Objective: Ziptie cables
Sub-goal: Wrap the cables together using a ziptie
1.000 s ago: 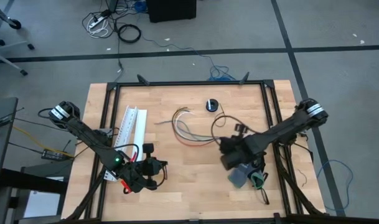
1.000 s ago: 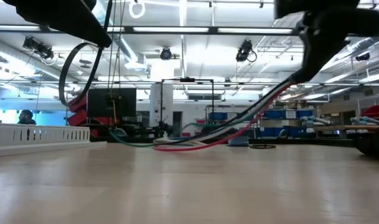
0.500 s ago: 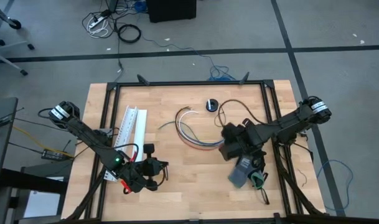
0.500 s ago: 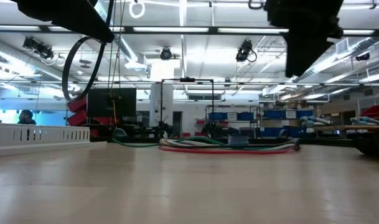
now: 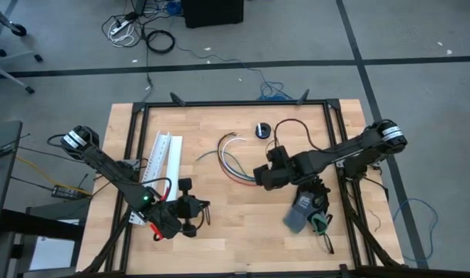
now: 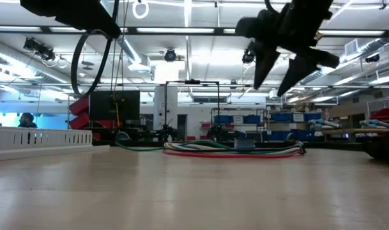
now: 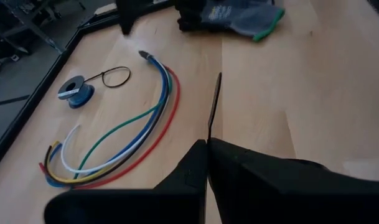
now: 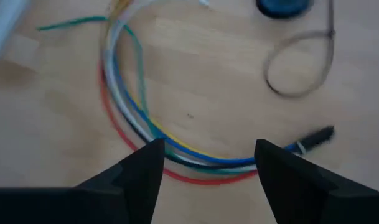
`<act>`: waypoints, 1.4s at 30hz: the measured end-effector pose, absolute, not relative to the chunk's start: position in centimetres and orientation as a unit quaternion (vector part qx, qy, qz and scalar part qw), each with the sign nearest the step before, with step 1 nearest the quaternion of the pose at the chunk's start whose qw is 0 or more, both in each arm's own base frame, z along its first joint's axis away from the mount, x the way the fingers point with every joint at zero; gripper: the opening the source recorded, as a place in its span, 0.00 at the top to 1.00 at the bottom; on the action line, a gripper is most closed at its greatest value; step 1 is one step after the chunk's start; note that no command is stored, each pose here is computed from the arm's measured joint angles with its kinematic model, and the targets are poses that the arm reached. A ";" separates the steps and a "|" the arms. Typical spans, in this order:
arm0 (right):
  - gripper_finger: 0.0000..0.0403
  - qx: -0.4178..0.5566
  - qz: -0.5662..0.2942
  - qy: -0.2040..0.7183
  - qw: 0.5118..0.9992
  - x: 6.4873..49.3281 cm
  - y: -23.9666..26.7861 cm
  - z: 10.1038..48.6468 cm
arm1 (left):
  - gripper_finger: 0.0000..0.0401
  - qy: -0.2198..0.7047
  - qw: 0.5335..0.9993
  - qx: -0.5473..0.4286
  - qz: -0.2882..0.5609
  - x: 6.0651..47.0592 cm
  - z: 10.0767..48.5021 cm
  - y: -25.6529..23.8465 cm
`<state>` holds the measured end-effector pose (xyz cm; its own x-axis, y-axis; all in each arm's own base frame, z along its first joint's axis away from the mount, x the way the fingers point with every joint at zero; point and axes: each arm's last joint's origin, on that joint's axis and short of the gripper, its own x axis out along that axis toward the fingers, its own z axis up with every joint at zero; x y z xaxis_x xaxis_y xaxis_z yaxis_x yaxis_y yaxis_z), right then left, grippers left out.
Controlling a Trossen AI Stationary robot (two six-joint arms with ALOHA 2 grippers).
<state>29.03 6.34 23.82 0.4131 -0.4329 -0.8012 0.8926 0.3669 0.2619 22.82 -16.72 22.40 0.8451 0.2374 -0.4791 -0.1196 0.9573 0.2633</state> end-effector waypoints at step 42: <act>0.86 0.379 -0.645 0.314 0.585 30.6 6.4 11.2 | 1.00 0.288 0.941 0.170 0.059 22.9 21.6 -17.0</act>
